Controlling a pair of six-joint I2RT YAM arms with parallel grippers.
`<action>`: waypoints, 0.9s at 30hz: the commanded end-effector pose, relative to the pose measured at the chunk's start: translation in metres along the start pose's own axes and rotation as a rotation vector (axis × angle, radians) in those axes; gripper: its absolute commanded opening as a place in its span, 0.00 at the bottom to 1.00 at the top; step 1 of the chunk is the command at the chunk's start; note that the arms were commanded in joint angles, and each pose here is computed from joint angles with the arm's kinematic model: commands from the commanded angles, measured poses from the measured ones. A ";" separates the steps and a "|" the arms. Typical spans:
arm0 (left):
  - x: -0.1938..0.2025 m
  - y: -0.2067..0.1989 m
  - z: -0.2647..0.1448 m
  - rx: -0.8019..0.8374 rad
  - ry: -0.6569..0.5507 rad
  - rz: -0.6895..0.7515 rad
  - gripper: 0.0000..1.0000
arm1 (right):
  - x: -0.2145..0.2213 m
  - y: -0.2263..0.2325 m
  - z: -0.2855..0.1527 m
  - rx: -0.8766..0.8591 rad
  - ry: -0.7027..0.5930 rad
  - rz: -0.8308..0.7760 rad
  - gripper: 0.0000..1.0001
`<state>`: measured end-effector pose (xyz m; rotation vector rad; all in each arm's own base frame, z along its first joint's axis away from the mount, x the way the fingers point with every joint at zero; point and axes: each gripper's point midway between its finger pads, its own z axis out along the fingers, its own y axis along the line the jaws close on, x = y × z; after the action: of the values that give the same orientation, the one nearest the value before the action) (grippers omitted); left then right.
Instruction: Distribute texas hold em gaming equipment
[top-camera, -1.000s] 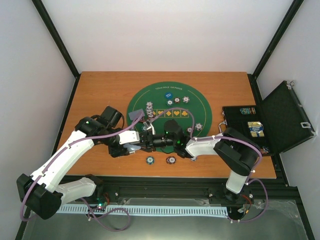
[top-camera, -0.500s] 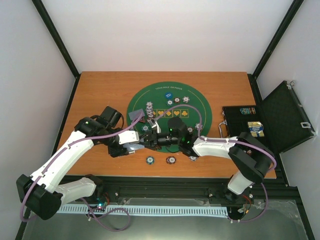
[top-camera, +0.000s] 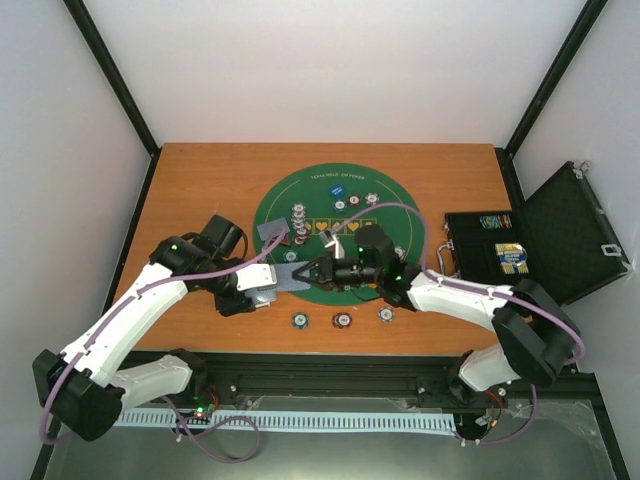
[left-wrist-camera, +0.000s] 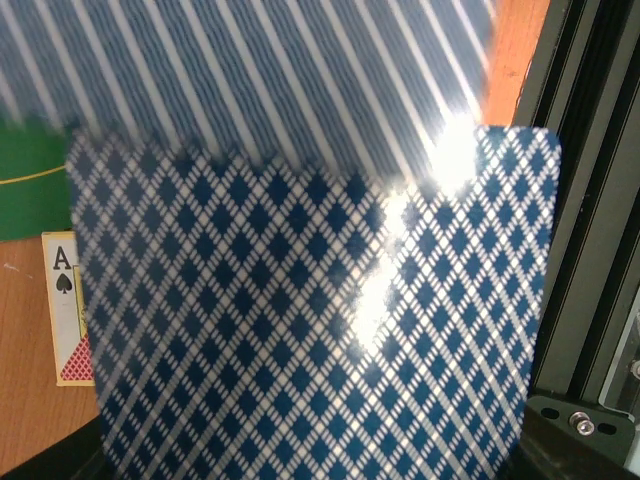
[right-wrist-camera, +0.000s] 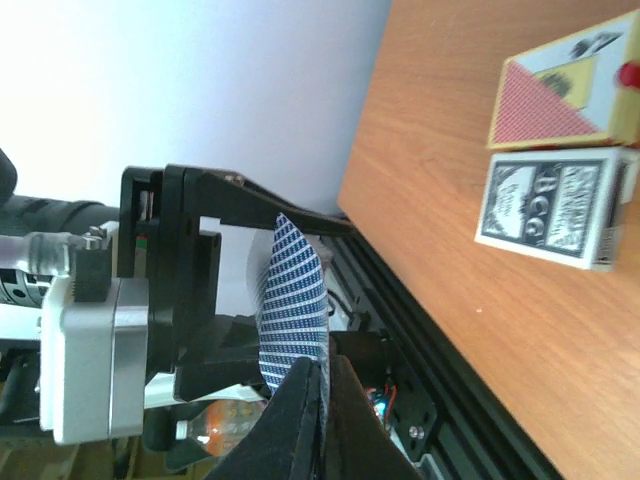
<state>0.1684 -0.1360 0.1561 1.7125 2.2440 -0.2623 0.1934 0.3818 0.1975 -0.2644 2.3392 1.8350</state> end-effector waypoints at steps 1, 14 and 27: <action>-0.005 0.000 -0.006 -0.019 -0.034 0.020 0.26 | -0.011 -0.020 -0.032 0.085 -0.052 0.004 0.03; -0.004 -0.001 -0.009 -0.021 -0.032 0.016 0.23 | -0.054 -0.103 -0.102 0.358 -0.099 0.042 0.03; -0.003 -0.002 -0.014 -0.026 -0.026 0.019 0.23 | -0.074 -0.137 -0.088 0.401 -0.063 0.069 0.03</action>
<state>0.1666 -0.1348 0.1590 1.7070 2.2338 -0.2573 0.2751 0.2591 0.0869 -0.0143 2.6898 1.3208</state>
